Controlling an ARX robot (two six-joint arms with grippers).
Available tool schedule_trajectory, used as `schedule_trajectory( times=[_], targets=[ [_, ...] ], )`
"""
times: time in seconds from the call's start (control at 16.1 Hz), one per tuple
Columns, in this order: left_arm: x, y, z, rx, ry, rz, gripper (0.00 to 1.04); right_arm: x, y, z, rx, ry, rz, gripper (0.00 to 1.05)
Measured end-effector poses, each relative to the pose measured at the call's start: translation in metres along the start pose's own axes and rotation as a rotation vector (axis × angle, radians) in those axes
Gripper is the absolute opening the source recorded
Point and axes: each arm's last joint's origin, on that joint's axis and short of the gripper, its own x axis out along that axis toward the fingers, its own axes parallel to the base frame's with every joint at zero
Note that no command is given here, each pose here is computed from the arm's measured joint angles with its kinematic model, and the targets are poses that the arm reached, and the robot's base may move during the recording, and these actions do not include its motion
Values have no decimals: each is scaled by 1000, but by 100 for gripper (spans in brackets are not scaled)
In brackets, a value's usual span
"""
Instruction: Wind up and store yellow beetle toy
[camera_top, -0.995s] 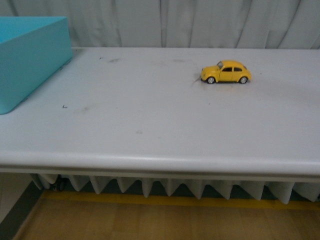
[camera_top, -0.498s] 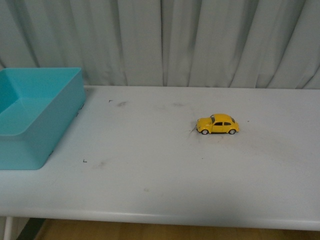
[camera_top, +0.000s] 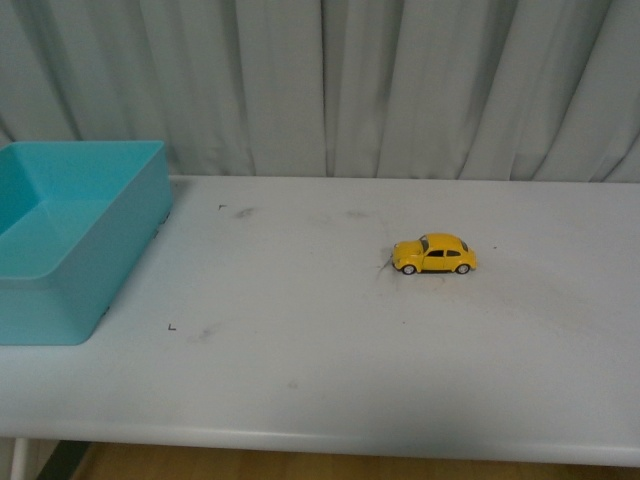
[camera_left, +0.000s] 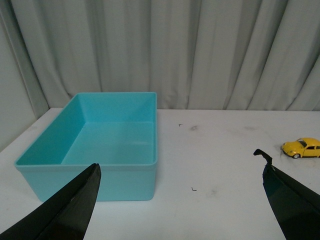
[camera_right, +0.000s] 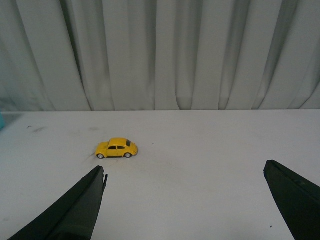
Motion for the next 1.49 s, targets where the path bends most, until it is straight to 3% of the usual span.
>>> schedule_trajectory(
  times=[1.49],
  targets=[
    [0, 0, 0, 0, 0, 0, 98, 0, 0, 0, 0, -1, 0, 98]
  ],
)
